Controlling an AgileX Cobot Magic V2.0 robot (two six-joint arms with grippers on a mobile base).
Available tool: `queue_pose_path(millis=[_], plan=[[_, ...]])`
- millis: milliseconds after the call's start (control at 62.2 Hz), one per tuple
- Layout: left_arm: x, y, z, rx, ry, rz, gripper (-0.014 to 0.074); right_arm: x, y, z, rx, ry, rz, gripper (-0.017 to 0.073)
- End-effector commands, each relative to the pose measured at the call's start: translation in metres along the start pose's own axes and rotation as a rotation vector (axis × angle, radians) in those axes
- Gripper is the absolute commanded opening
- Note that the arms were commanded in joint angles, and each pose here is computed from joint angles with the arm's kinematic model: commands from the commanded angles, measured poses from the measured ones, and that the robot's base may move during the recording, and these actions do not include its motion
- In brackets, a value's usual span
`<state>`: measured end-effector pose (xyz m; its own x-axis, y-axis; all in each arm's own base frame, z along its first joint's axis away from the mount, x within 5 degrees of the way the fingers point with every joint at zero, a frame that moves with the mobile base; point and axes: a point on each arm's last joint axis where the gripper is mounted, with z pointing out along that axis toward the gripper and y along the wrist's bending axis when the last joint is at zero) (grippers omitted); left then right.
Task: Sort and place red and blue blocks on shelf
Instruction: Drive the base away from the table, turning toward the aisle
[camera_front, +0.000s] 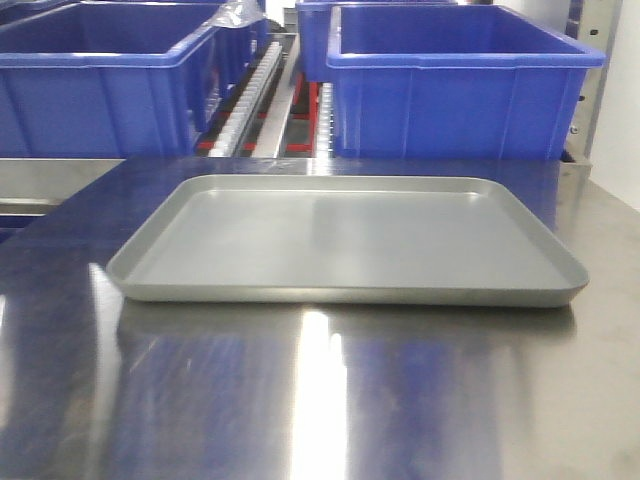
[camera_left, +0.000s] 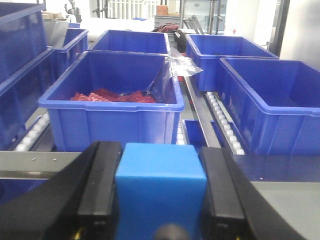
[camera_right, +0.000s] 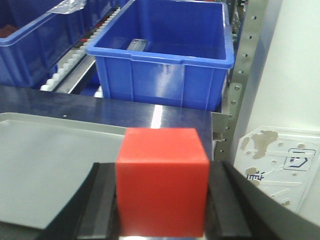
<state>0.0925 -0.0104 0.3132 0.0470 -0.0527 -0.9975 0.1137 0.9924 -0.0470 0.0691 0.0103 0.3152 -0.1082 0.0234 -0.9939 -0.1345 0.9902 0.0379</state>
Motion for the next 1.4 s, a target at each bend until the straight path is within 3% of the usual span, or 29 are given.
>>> queue_pose_path(millis=[0,1382], plan=[[-0.0177,-0.0007,-0.0003,0.004,-0.112,-0.01,0.0132,-0.0164,-0.0004,-0.0023,0.009,-0.109,-0.01,0.0055],[-0.0177,-0.0007,-0.0003,0.004,-0.112,-0.01,0.0132,-0.0164,-0.0004,-0.0023,0.009,-0.109,-0.01,0.0055]])
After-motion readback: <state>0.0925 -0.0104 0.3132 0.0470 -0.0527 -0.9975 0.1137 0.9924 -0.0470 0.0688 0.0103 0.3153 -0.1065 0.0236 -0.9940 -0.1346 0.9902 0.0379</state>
